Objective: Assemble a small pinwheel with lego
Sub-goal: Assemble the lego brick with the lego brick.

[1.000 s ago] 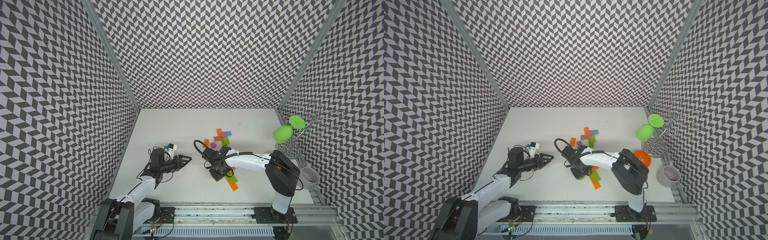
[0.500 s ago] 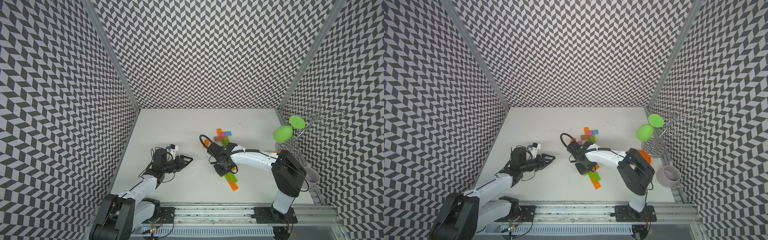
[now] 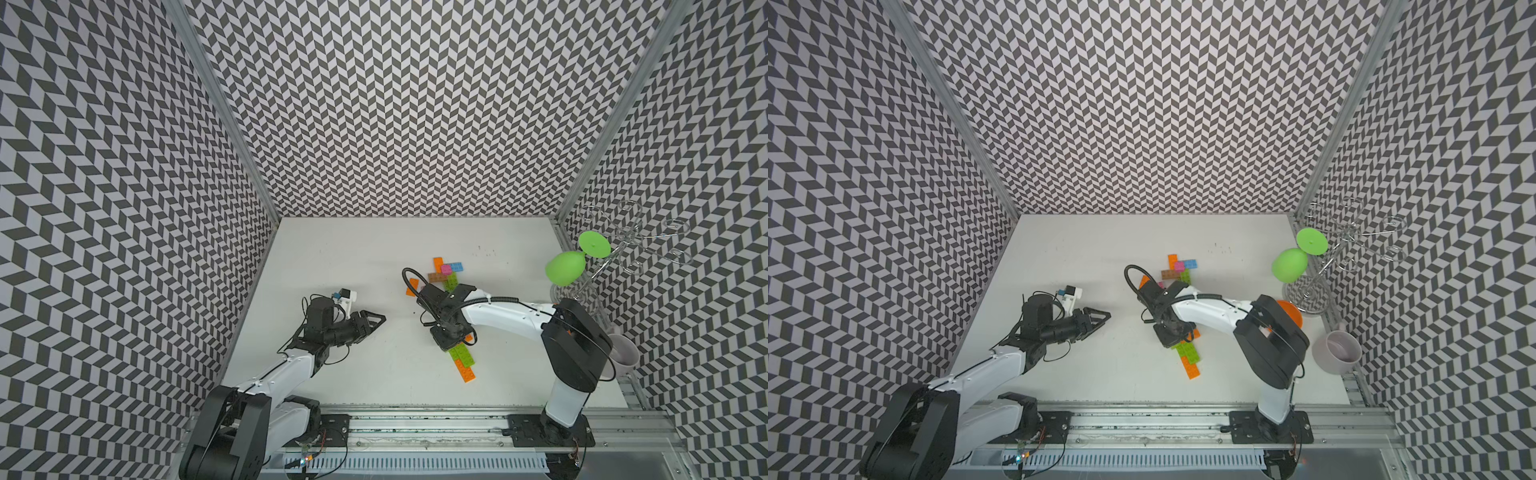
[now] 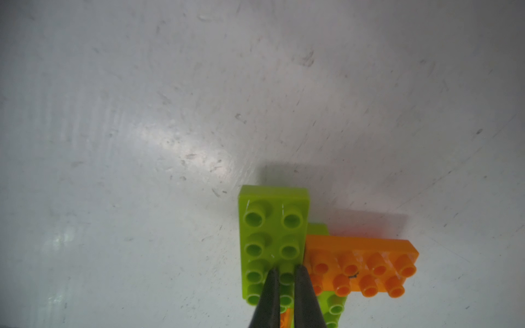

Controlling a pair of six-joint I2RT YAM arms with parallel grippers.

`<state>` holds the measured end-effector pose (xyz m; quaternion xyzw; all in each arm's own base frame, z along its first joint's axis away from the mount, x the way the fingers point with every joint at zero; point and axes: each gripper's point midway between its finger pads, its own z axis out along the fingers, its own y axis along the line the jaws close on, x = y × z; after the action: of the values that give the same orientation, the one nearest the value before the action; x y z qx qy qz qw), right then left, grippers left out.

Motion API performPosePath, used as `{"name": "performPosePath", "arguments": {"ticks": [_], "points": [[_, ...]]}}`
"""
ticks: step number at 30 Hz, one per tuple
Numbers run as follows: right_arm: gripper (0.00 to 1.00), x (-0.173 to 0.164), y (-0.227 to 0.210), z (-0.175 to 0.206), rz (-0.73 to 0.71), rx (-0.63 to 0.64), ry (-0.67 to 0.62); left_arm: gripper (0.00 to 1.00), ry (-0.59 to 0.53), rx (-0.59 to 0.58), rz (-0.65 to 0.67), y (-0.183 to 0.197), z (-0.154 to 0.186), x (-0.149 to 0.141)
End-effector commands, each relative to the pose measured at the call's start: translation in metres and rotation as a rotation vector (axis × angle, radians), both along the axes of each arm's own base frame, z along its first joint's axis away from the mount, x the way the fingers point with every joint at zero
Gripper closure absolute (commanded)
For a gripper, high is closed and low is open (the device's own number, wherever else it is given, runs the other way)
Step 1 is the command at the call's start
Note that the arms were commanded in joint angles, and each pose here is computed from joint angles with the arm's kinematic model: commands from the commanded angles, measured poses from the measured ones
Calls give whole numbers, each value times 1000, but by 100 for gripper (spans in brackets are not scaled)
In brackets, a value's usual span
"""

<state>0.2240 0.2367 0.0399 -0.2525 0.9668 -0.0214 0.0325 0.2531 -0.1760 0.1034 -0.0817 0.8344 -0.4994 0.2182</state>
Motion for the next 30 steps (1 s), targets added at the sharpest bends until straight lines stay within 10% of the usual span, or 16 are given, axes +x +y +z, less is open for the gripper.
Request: {"name": "performPosePath", "arguments": {"ticks": [1,30], "points": [[90,2,-5,-11,2,-27,-3,47,-56,-3,-9,-4,14,10],[99,-37,-54,-69,-219,-108,154,48,-53,3,-25,-5,13,11]]}}
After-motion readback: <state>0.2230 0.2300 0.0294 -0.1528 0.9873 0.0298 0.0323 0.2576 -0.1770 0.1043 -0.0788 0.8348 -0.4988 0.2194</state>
